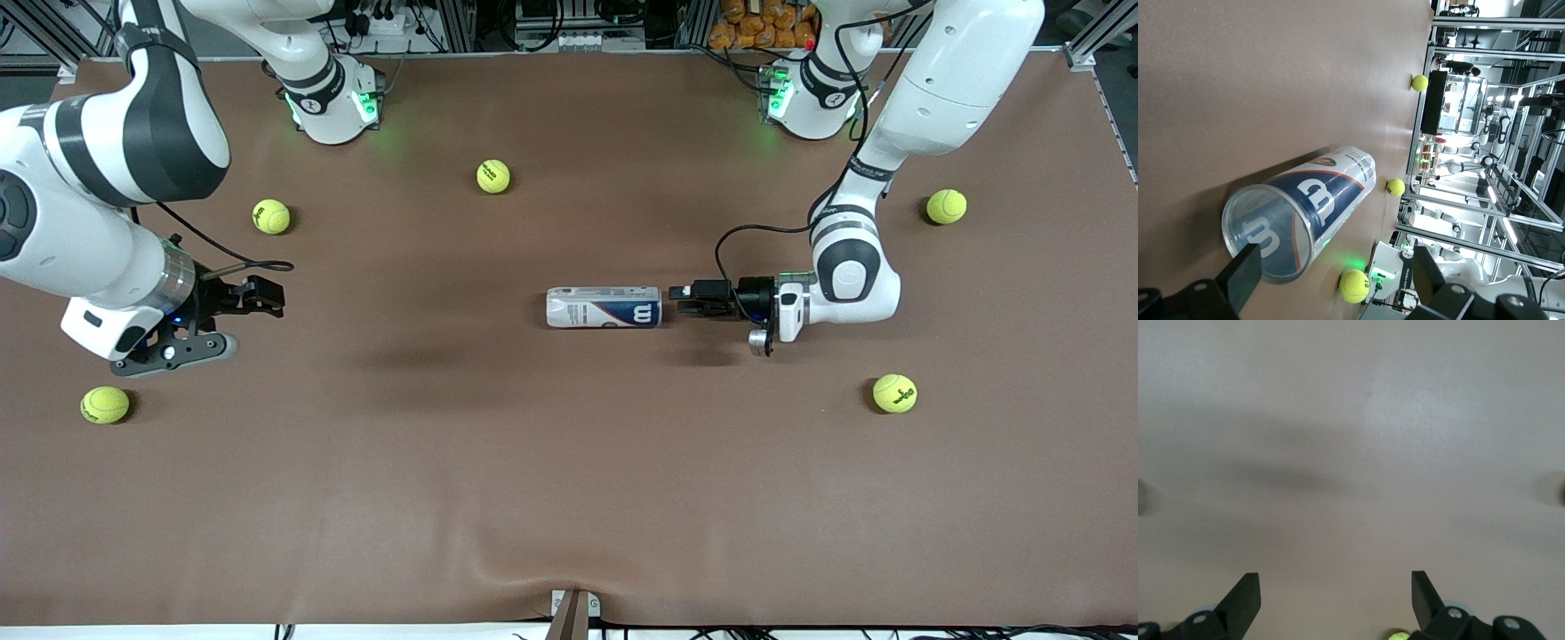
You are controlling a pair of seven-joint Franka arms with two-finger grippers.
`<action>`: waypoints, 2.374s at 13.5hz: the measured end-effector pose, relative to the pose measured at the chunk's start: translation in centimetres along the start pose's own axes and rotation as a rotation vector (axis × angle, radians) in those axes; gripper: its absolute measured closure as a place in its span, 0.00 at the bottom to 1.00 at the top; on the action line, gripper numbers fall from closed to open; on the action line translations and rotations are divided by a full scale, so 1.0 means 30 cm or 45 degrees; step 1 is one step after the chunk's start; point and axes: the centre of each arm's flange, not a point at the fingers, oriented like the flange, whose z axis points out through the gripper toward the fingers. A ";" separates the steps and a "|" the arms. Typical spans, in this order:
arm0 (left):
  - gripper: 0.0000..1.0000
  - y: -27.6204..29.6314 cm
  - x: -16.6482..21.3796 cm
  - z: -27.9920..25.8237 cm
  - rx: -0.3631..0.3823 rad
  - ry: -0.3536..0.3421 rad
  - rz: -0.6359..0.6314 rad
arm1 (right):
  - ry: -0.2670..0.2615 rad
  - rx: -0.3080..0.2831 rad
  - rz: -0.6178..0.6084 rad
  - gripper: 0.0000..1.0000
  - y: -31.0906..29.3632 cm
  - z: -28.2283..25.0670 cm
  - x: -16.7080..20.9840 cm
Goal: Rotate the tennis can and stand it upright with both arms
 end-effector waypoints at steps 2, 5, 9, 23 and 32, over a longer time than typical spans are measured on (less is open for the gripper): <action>0.00 -0.003 -0.003 0.021 -0.022 0.018 -0.022 | 0.002 0.000 0.002 0.00 0.003 -0.001 0.000; 0.00 -0.005 -0.014 0.084 -0.051 0.024 -0.050 | 0.022 -0.002 0.011 0.00 0.013 -0.015 -0.002; 0.05 -0.009 -0.002 0.148 -0.045 0.048 -0.064 | 0.045 -0.002 0.058 0.00 0.086 -0.049 -0.022; 0.98 0.359 0.154 0.232 0.094 0.051 -0.173 | 0.068 -0.003 0.165 0.00 0.280 -0.200 -0.162; 0.98 1.170 0.132 0.411 0.908 0.169 -0.387 | 0.048 0.019 0.220 0.00 0.326 -0.327 -0.315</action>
